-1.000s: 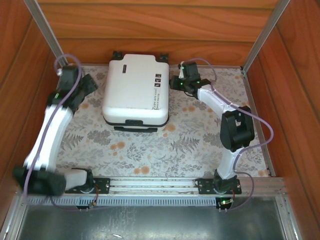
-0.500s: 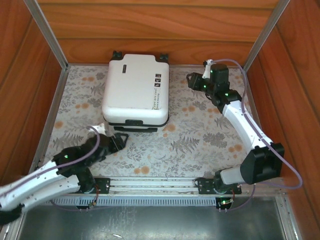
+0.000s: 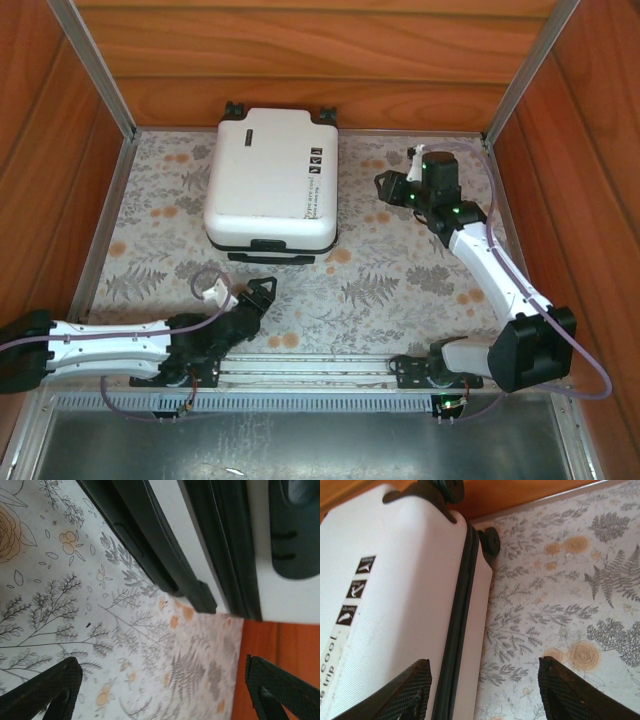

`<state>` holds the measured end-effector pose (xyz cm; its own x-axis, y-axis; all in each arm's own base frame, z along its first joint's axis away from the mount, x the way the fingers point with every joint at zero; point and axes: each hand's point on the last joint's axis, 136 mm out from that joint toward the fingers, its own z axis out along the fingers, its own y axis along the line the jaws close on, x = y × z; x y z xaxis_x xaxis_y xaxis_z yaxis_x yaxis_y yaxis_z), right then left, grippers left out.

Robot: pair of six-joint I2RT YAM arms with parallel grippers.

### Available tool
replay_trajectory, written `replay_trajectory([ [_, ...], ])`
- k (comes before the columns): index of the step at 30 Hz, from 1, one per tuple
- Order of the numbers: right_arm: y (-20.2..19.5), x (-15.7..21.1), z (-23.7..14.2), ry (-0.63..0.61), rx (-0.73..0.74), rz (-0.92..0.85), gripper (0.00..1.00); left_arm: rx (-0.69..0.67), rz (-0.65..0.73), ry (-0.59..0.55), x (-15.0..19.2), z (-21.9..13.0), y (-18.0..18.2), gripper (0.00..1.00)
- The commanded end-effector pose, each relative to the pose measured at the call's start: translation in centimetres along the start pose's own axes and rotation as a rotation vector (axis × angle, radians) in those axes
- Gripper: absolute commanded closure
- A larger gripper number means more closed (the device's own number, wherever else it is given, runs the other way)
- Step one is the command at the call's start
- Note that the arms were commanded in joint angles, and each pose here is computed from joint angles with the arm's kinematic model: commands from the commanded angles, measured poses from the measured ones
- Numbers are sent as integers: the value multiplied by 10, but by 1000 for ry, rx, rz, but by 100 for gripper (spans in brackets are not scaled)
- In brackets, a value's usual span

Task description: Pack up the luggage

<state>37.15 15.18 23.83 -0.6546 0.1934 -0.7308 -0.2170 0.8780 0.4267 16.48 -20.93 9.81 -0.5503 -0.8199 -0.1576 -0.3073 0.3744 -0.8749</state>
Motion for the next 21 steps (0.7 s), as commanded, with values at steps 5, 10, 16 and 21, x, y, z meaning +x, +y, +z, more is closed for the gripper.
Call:
replay_trajectory([
  [5, 5, 14, 12, 36, -63, 10, 41, 14, -176, -50, -19, 15, -5, 15],
  [10, 2, 22, 20, 46, -70, 15, 41, -3, -222, -70, -32, 25, -11, 20],
  [16, -2, 29, 26, 59, -74, 16, 42, -5, -262, -72, -34, 38, -20, 24],
  [21, -2, 33, 29, 72, -78, 5, 43, 21, -257, -81, -38, 47, -41, 27],
])
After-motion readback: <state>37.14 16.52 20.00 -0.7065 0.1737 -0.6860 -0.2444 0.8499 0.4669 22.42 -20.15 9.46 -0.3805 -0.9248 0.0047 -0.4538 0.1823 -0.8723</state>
